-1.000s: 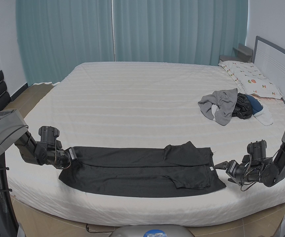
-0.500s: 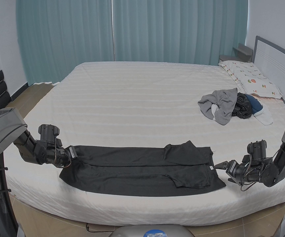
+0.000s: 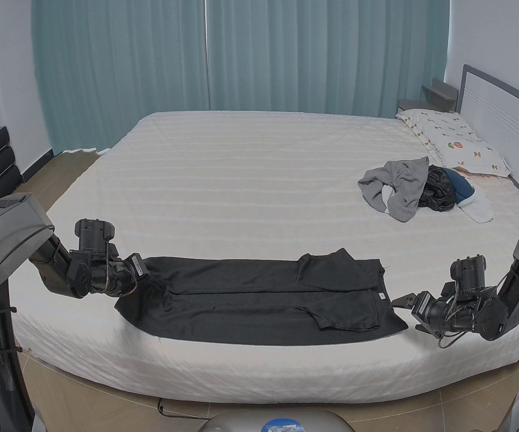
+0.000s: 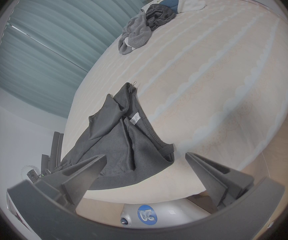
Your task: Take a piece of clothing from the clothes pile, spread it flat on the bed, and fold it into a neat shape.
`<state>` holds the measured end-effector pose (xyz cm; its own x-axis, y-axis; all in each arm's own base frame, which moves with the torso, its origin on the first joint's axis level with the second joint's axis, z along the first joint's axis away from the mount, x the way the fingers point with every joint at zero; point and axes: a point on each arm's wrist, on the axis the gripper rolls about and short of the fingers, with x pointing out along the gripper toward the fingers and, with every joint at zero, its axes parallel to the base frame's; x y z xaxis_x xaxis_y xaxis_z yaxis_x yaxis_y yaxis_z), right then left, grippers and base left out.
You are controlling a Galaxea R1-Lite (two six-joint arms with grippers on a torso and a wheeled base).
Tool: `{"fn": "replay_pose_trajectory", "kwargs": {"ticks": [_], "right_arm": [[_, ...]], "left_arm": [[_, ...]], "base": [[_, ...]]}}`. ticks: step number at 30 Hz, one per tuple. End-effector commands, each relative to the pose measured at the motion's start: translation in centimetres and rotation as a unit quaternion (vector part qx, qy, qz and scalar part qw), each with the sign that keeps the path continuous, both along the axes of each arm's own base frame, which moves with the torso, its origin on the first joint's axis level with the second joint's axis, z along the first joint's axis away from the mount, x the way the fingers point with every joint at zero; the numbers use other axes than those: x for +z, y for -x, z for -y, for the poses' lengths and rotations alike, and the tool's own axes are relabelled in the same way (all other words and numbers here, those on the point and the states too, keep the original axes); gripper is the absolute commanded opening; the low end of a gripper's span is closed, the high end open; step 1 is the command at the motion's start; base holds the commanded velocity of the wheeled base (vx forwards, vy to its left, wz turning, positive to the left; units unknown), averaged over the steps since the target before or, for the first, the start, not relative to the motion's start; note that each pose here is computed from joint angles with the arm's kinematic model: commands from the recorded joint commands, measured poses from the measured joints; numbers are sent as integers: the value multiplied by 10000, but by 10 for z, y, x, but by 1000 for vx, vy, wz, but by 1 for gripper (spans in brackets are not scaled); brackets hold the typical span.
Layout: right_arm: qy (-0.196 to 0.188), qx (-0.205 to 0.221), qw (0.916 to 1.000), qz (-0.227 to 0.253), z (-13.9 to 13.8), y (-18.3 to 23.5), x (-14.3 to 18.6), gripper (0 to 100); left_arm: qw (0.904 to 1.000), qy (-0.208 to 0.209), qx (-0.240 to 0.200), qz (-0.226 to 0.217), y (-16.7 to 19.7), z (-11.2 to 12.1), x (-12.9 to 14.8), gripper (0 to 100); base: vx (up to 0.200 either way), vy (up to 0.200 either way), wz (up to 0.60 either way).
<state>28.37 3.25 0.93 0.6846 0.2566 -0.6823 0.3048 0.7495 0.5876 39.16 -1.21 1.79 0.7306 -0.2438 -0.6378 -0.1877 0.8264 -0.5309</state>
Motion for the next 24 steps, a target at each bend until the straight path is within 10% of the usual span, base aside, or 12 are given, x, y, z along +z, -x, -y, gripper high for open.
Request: {"fn": "replay_pose_trajectory", "kwargs": {"ticks": [1, 24], "right_arm": [[-8, 0, 10000, 19, 0, 0, 1, 100], [-18, 21, 10000, 64, -1, 0, 4, 100]], "left_arm": [[9999, 6, -77, 144, 2, 7, 12, 0], [9979, -321, -549, -116, 7, 86, 71, 0]], "base": [[0, -200, 0], [0, -200, 0]]}}
